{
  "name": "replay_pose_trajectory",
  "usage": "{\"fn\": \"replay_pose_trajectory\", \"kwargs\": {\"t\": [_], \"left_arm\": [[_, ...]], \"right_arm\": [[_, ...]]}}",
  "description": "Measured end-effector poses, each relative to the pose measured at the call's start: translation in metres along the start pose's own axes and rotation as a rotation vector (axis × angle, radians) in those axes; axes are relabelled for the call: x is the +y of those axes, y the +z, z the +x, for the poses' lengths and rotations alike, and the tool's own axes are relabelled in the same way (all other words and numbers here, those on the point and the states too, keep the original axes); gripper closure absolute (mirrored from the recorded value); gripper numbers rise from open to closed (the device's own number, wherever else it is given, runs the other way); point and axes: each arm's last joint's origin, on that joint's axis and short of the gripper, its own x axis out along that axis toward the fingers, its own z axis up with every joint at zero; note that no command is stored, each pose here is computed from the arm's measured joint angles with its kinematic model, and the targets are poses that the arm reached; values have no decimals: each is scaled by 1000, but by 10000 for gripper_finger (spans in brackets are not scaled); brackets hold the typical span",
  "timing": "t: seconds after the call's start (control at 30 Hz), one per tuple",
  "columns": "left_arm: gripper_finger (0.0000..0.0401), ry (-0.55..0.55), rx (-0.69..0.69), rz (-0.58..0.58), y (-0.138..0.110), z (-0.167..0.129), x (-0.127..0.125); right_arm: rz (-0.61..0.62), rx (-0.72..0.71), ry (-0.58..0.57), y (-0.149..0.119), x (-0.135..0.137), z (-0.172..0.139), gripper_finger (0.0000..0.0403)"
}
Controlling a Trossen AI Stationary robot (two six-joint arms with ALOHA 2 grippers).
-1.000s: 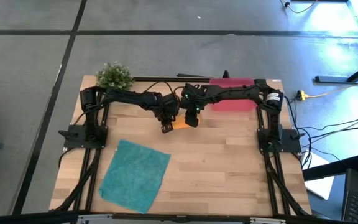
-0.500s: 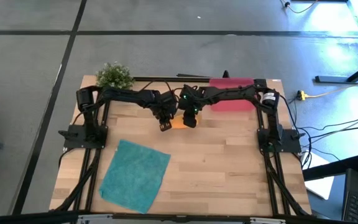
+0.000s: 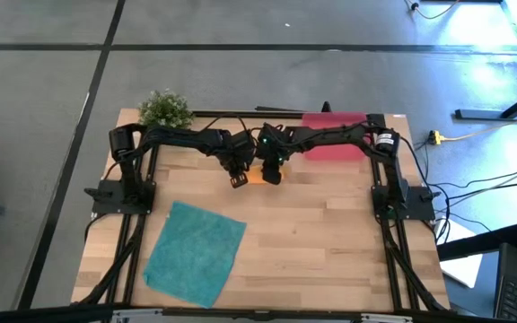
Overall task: Roll microfiber towels into tight, uniform cylinder then place into a basket
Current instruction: Fold the orange microfiber towel
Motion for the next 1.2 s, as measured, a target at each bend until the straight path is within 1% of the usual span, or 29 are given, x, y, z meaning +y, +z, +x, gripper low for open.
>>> {"fn": "replay_pose_trajectory", "kwargs": {"t": [0.1, 0.33, 0.43, 0.57, 0.7, 0.8, 0.87, 1.0, 1.2], "left_arm": [[401, 35, 4, -1, -1, -1, 1], [401, 43, -16, -3, 0, -12, -1], [401, 94, -27, 13, 0, -15, 0], [401, 114, -31, 17, 1, -16, 3], [401, 163, -42, 34, 2, -16, 4], [401, 167, -38, 39, 2, -13, 6], [401, 171, -8, 22, -1, -12, 7], [401, 183, 0, -3, -1, -7, 5], [395, 186, -7, -1, 0, -4, 3]], "right_arm": [[-3, -5, 0, 0, 0, 1, 281], [-7, -16, -1, 2, 0, 1, 281], [-8, -21, 2, 2, 0, 0, 281], [-7, -25, 30, 2, 1, 0, 281], [-9, -27, 30, 2, 1, 1, 281], [-9, -27, 29, 2, 1, 1, 281], [-8, -28, 28, 2, 1, 2, 281], [72, -20, 26, 3, 0, 1, 281], [60, -24, 24, 6, -1, 0, 280]]}}
